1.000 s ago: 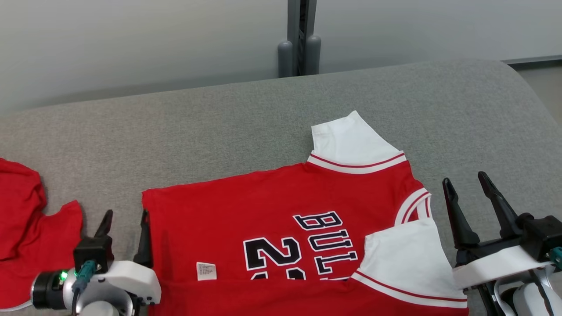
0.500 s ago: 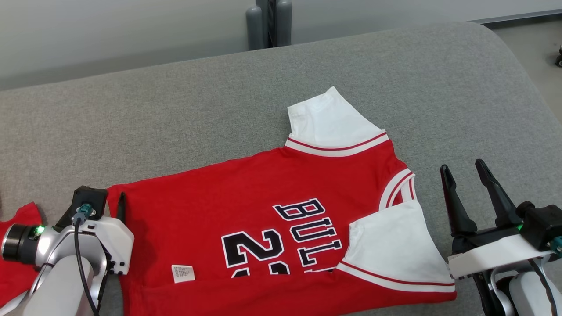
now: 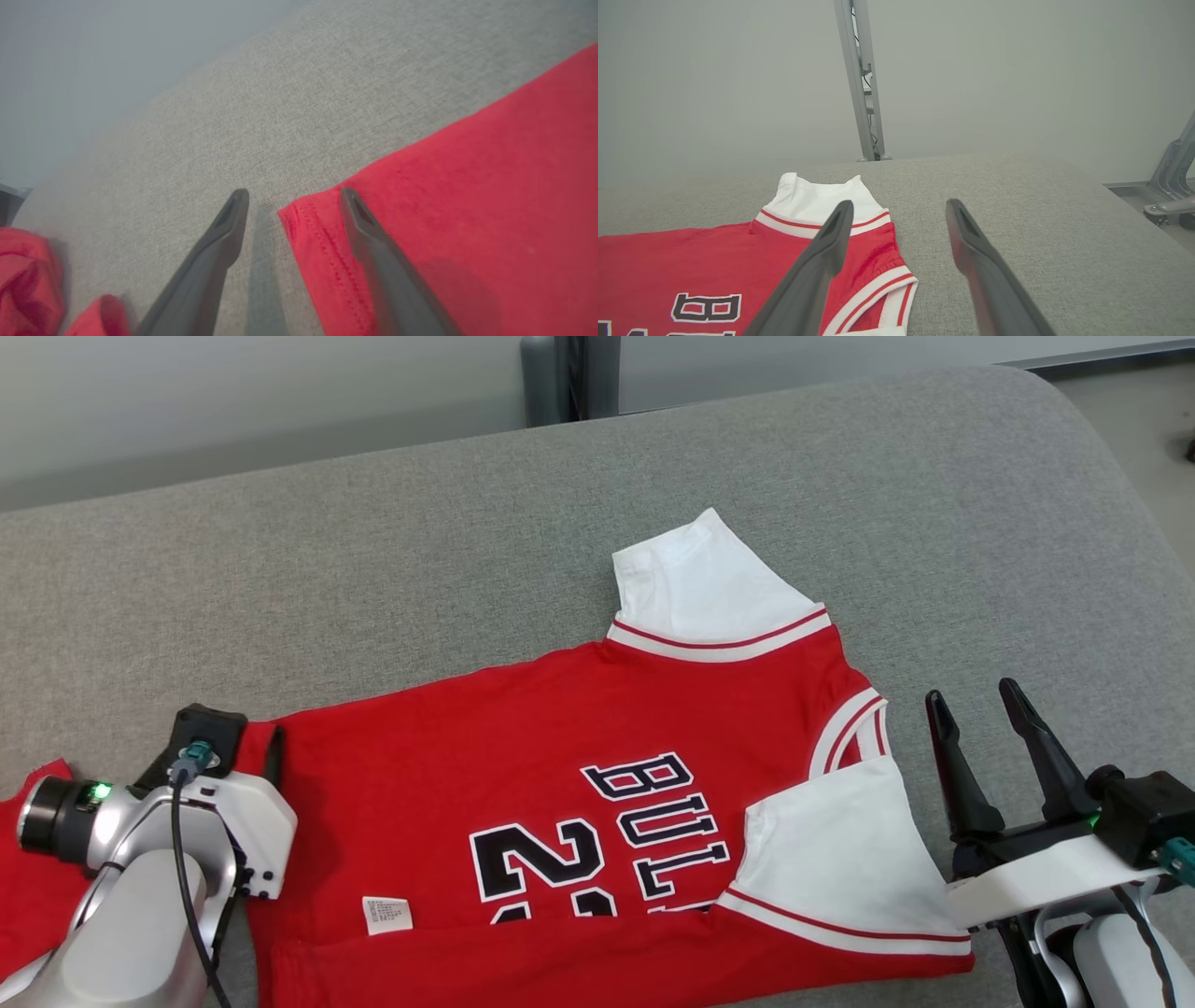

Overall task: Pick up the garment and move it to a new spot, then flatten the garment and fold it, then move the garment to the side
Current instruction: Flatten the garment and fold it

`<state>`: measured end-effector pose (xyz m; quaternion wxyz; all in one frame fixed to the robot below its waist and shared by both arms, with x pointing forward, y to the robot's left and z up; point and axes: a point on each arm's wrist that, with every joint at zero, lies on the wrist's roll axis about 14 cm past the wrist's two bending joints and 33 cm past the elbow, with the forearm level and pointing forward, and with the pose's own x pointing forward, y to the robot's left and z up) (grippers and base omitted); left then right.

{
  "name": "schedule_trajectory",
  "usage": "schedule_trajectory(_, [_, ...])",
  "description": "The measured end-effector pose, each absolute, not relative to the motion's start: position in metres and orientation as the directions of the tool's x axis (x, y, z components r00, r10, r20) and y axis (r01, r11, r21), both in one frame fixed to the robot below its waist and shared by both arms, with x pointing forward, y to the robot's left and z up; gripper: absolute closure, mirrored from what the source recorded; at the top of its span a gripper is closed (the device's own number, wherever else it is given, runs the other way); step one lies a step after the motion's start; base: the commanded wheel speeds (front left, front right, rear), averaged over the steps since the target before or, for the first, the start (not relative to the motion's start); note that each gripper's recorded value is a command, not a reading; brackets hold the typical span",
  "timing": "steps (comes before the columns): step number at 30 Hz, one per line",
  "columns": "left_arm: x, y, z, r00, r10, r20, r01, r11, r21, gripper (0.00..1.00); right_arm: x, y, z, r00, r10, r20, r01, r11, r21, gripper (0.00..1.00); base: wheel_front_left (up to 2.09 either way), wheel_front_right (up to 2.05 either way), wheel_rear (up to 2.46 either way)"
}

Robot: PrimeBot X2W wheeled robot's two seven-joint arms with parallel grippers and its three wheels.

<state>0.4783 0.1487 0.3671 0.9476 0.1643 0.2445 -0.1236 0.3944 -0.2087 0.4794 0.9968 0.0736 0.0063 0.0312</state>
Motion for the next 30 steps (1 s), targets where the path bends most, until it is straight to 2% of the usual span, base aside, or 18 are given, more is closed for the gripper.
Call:
schedule_trajectory(3, [0.475, 0.141, 0.363, 0.834, -0.182, -0.521, 0.345, 0.908, 0.236, 0.00, 0.394, -0.209, 0.476, 0.998, 0.061, -0.018, -0.058, 0.987, 0.148, 0.00, 0.00, 0.00, 0.00])
schedule_trajectory(4, [0.474, 0.141, 0.362, 0.827, -0.181, -0.532, 0.348, 0.908, 0.234, 0.24, 0.394, -0.210, 0.476, 0.998, 0.060, -0.020, -0.057, 0.987, 0.148, 0.00, 0.00, 0.00, 0.00])
schedule_trajectory(5, [0.474, 0.140, 0.361, 0.822, -0.182, -0.540, 0.350, 0.909, 0.227, 0.60, 0.394, -0.210, 0.476, 0.998, 0.060, -0.020, -0.057, 0.987, 0.148, 0.00, 0.00, 0.00, 0.00])
schedule_trajectory(6, [0.473, 0.139, 0.361, 0.819, -0.183, -0.544, 0.352, 0.909, 0.223, 0.86, 0.394, -0.210, 0.475, 0.998, 0.060, -0.021, -0.056, 0.987, 0.149, 0.00, 0.00, 0.00, 0.00])
schedule_trajectory(7, [0.473, 0.138, 0.361, 0.820, -0.184, -0.542, 0.350, 0.911, 0.220, 1.00, 0.394, -0.210, 0.475, 0.998, 0.059, -0.021, -0.055, 0.987, 0.149, 0.00, 0.00, 0.00, 0.00])
schedule_trajectory(17, [0.473, 0.138, 0.370, 0.837, -0.189, -0.513, 0.314, 0.934, 0.168, 1.00, 0.396, -0.204, 0.475, 0.997, 0.075, -0.019, -0.071, 0.985, 0.154, 0.00, 0.00, 0.00, 0.00])
schedule_trajectory(22, [0.475, 0.124, 0.388, 0.866, -0.238, -0.440, 0.324, 0.937, 0.131, 1.00, 0.402, -0.203, 0.473, 0.997, 0.080, -0.024, -0.075, 0.985, 0.158, 0.00, 0.00, 0.00, 0.00])
schedule_trajectory(26, [0.474, 0.118, 0.403, 0.886, -0.265, -0.381, 0.324, 0.941, 0.098, 1.00, 0.421, -0.203, 0.483, 0.995, 0.098, 0.002, -0.097, 0.985, 0.140, 0.00, 0.00, 0.00, 0.00])
schedule_trajectory(30, [0.465, 0.115, 0.412, 0.893, -0.279, -0.352, 0.324, 0.943, 0.075, 1.00, 0.444, -0.202, 0.480, 0.991, 0.122, -0.058, -0.114, 0.984, 0.139, 0.00, 0.00, 0.00, 0.00])
